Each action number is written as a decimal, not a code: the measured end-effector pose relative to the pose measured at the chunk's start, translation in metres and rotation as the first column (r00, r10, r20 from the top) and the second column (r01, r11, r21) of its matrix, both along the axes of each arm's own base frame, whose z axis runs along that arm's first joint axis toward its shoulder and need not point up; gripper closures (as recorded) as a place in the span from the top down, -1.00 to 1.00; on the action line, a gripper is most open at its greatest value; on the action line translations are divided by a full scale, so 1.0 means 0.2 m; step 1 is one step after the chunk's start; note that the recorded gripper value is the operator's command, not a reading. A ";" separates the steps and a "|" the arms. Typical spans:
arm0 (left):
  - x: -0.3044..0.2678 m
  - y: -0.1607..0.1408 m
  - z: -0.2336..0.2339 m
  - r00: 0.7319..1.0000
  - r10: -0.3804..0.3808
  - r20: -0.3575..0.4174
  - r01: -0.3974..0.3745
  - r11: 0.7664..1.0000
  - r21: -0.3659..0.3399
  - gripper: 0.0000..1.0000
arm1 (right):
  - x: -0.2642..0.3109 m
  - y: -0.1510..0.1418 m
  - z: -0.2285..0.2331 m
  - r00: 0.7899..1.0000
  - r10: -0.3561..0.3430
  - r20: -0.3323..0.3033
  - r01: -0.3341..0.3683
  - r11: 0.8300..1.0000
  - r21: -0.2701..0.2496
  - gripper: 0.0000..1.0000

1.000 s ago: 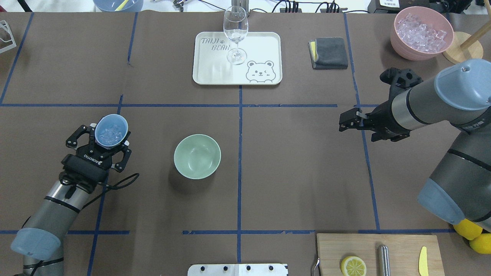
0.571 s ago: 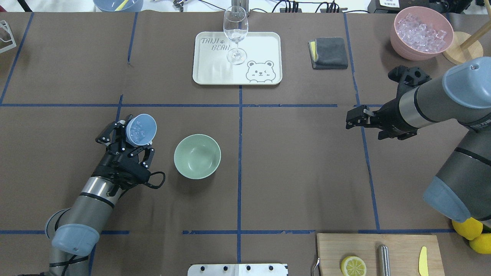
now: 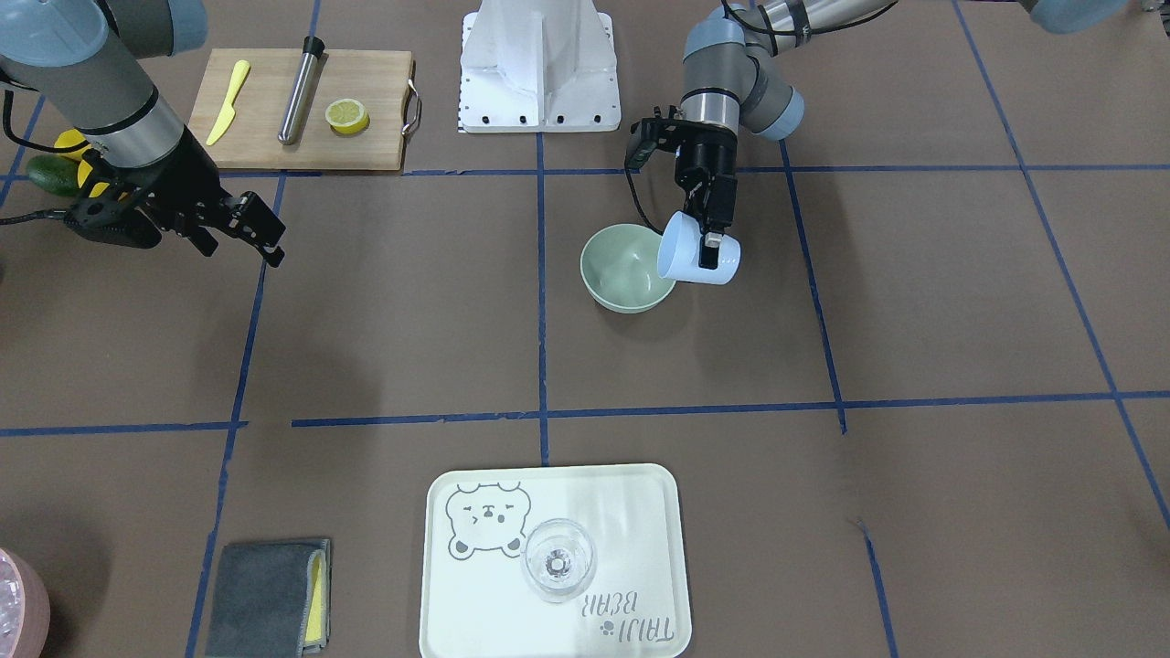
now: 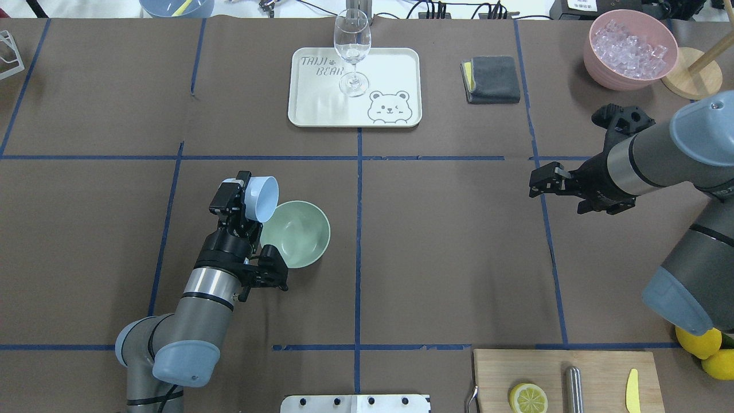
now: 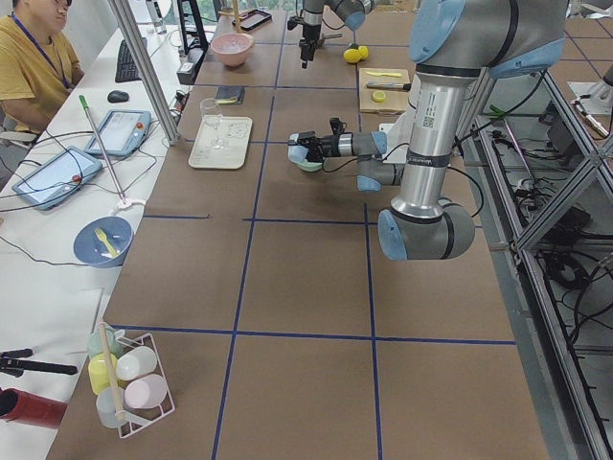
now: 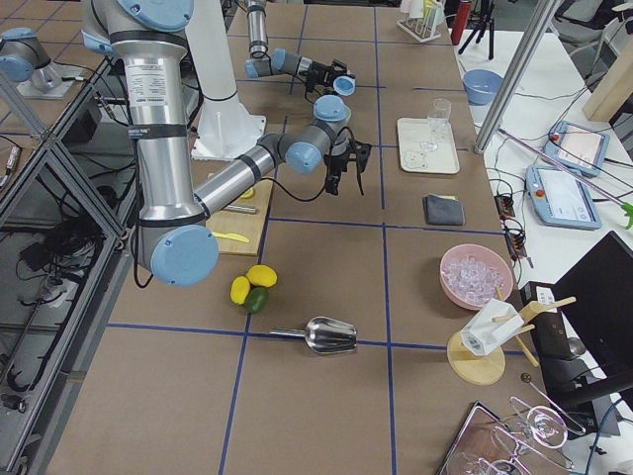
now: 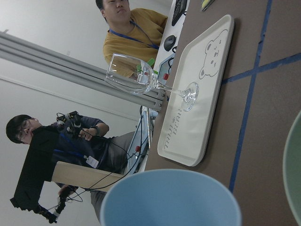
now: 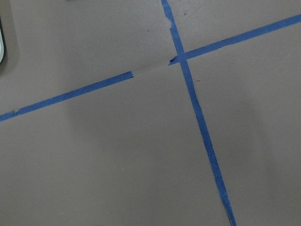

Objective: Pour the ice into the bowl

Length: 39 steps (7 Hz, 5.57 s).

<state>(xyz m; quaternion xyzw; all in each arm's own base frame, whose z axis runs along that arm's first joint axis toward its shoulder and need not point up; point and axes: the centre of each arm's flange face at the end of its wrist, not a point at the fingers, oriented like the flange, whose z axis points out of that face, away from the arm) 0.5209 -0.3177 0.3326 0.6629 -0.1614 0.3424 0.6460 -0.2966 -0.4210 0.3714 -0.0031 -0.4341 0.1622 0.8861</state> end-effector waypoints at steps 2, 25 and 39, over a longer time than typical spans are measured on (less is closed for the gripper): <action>0.02 0.05 -0.03 0.958 -0.016 0.286 -0.007 0.997 0.078 -1.00 | 0.01 0.01 0.05 1.000 0.001 -0.012 -0.001 1.000 -0.021 1.00; -0.49 -0.12 0.47 0.943 0.154 -0.296 -0.174 0.984 -0.042 -1.00 | 0.07 0.05 0.09 1.000 -0.009 -0.015 0.008 0.999 -0.036 1.00; -1.03 -0.03 1.51 0.112 -0.423 -0.899 -0.045 0.902 -0.430 -0.81 | 0.02 0.01 -0.04 1.000 0.008 0.013 -0.008 1.000 0.004 1.00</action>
